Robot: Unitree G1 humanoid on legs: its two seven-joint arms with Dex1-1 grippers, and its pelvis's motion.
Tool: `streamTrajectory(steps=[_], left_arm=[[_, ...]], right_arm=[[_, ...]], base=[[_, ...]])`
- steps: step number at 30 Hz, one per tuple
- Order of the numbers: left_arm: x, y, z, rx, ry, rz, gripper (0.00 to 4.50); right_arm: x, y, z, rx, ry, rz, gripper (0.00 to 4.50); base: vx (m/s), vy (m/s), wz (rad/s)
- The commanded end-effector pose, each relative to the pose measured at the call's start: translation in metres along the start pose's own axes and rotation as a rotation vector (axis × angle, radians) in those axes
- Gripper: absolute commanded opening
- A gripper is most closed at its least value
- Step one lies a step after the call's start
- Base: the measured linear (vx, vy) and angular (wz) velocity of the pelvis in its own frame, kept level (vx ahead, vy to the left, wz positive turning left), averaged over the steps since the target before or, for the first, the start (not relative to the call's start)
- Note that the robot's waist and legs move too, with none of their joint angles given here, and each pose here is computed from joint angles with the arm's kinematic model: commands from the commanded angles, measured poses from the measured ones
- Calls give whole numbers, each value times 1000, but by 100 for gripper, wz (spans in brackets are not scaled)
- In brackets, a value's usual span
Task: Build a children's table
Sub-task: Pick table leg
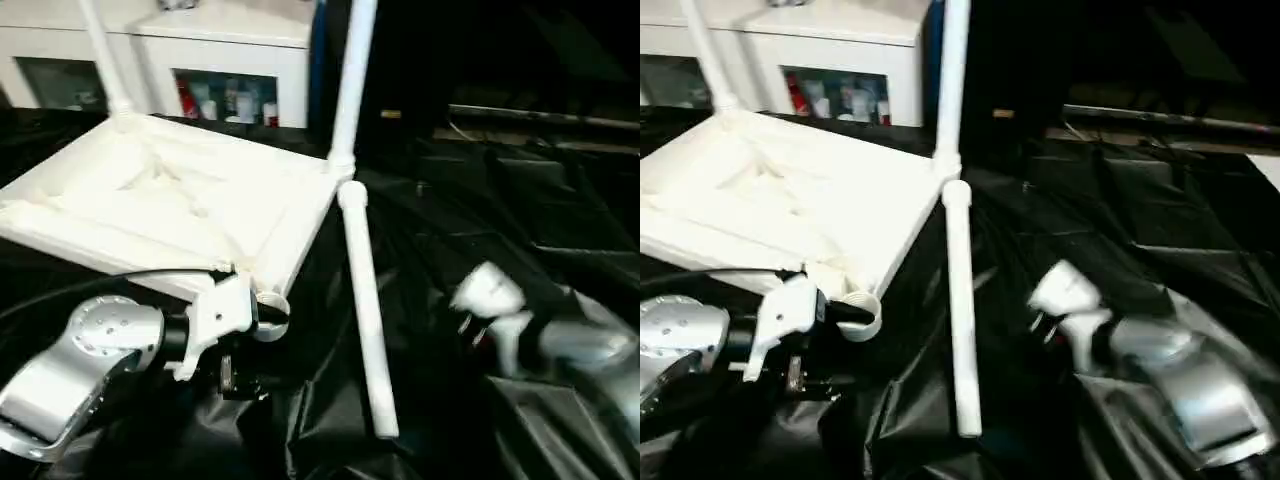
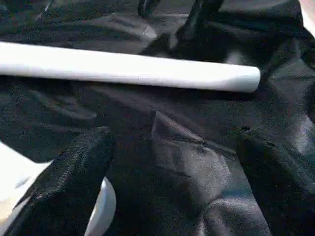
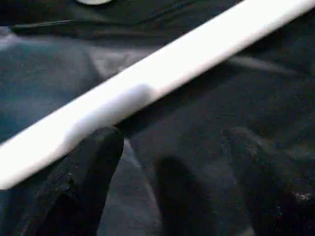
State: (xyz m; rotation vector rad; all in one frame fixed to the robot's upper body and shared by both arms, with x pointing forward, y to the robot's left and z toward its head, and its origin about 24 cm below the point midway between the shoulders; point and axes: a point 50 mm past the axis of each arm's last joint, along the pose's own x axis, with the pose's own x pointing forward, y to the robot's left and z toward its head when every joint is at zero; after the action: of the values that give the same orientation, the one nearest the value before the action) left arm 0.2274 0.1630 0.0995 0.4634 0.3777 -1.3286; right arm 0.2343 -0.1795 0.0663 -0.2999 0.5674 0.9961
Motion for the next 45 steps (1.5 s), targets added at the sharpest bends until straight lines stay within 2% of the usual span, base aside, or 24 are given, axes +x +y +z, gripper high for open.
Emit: streamTrajectory(steps=[1,4,9,14,16,19,23,27,29,33,34,37,39,42,43,45], left_arm=[[2,-3,-5,1,11,-15,444],[5,-9,-10,-22,2,-29,444],[11,-11,-15,-51,29,-29,444],[12,-12,-15,-57,22,-31,444],[12,-12,-13,-53,12,-31,444],[13,-12,-12,-54,9,-33,444],[15,-13,-10,-57,2,-39,444],[16,-13,-10,-58,-1,-42,444],[17,-13,-10,-62,3,-42,444],[18,-12,-12,-68,18,-38,444],[18,-10,-14,-83,40,-19,444],[19,-8,-15,-91,58,1,444],[20,-5,-15,-96,65,12,444],[20,-4,-14,-101,65,20,444],[20,-2,-12,-122,60,35,444],[20,0,-12,-146,66,51,444]], right_arm=[[6,8,4,-22,-3,42,362],[16,19,2,-30,1,92,362],[28,26,1,-53,17,113,362],[23,22,6,-47,-11,97,362],[13,12,18,25,-116,59,362],[6,5,20,43,-135,29,362],[-6,-6,5,-11,-27,-30,362],[-4,-3,-3,-37,26,-11,362],[5,7,-5,-42,38,35,362],[16,13,-5,-41,33,66,362],[28,20,-3,-38,15,105,362],[38,26,-1,-33,-2,136,362],[51,30,1,-45,-2,164,362],[60,29,3,-53,-5,168,362],[70,24,13,-35,-49,137,362],[76,18,23,-8,-100,91,362]], base=[[0,0,0],[0,0,0],[0,0,0],[0,0,0],[0,0,0],[0,0,0],[0,0,0],[0,0,0],[0,0,0],[0,0,0],[0,0,0],[0,0,0],[0,0,0],[0,0,0],[0,0,0],[0,0,0]])
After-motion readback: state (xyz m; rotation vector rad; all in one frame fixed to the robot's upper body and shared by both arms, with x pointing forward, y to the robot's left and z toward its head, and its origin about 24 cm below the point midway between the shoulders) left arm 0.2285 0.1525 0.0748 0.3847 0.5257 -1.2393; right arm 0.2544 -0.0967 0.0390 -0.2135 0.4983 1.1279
